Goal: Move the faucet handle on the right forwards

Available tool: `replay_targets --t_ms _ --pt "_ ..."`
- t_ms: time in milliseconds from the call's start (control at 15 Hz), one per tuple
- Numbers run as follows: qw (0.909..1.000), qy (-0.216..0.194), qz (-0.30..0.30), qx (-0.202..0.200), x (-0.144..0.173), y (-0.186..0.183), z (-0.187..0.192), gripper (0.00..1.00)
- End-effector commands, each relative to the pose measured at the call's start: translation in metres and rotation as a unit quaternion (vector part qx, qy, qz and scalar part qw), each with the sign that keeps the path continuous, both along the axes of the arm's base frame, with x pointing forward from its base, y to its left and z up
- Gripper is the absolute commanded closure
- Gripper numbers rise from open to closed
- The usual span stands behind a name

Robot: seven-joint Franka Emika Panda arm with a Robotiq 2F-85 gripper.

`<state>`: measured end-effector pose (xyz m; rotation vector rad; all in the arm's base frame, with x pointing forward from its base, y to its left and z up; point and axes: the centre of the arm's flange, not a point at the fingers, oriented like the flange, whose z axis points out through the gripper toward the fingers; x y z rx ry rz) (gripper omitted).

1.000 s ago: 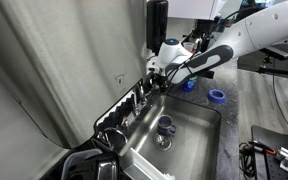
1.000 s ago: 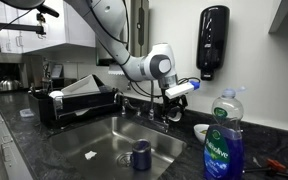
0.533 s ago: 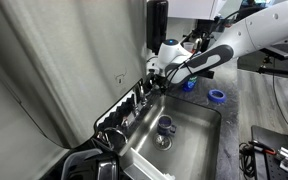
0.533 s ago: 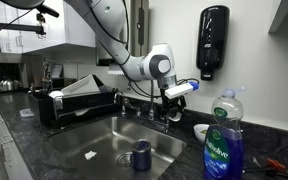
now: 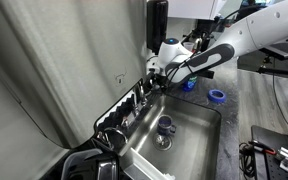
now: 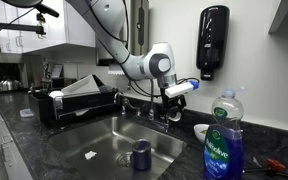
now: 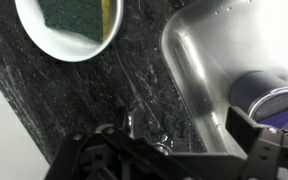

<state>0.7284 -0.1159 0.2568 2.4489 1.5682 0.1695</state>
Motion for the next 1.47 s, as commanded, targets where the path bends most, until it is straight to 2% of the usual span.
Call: replay_targets --t_ms 0,1400 --pt "0.9995 0.027 0.011 0.011 -0.025 0.001 0.007 0.00" --pt "0.9972 0.065 0.035 0.012 -0.050 0.035 0.008 0.00"
